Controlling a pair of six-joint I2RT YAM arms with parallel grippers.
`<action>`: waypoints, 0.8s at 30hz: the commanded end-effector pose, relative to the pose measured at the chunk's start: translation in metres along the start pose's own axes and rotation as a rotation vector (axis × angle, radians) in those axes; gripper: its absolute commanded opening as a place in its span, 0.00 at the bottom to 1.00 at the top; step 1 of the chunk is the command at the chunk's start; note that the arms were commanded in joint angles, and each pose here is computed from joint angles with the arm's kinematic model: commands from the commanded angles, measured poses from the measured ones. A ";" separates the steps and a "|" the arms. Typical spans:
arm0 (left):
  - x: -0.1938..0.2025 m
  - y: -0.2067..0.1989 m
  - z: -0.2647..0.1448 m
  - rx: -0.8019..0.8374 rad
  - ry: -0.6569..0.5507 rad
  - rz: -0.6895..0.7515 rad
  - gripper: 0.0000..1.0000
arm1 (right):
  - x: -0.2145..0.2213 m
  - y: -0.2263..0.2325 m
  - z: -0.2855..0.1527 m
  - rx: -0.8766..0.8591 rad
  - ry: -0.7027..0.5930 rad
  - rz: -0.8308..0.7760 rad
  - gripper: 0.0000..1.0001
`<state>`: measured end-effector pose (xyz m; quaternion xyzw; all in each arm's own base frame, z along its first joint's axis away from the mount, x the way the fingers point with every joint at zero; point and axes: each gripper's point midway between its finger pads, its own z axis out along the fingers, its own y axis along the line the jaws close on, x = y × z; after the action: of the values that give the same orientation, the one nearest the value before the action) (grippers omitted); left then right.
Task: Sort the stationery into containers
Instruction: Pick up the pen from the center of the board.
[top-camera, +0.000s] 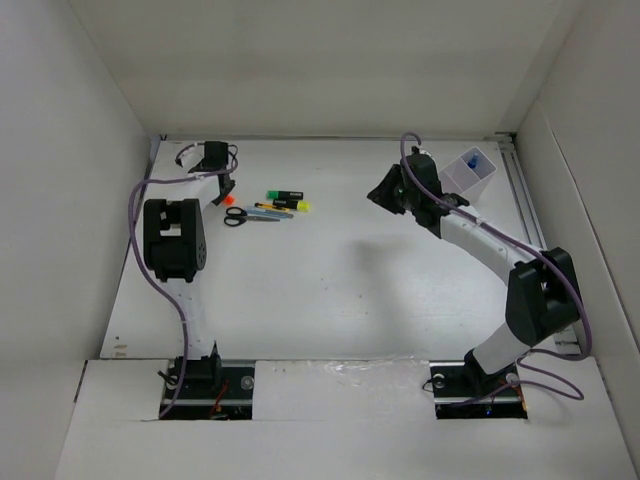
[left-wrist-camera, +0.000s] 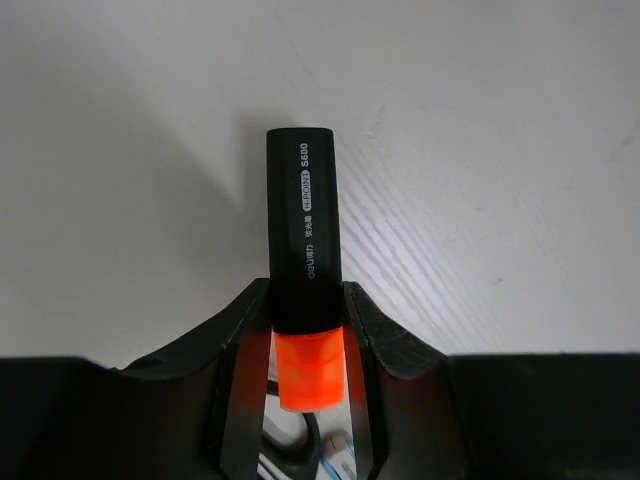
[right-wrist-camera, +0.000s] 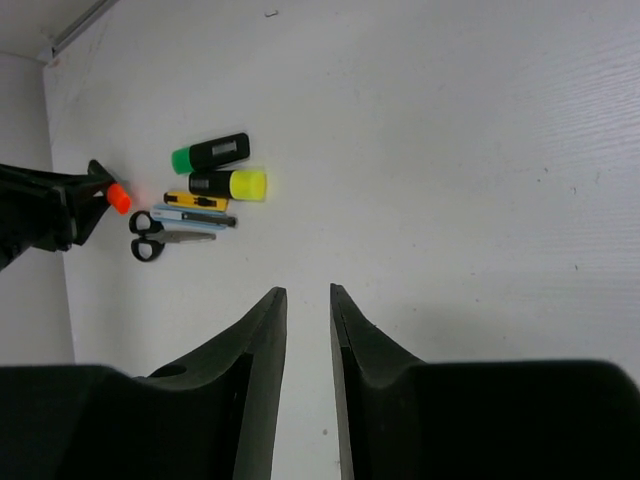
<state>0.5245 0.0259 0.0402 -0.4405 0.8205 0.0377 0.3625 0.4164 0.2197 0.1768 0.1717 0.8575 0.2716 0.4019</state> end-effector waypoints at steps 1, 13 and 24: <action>-0.075 -0.045 -0.067 0.216 -0.148 -0.068 0.02 | -0.006 0.017 -0.003 -0.077 -0.008 -0.009 0.31; -0.053 -0.071 -0.207 0.765 -0.139 -0.068 0.00 | -0.002 0.053 -0.029 -0.285 0.053 -0.030 0.70; 0.091 -0.062 -0.258 1.167 0.098 0.227 0.00 | 0.016 0.111 -0.053 -0.518 0.151 -0.077 0.84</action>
<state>0.3945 -0.1332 0.1244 -0.1990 0.8187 -0.3293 0.4263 0.3775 0.2734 0.2313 0.0554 0.8218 0.4346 0.3642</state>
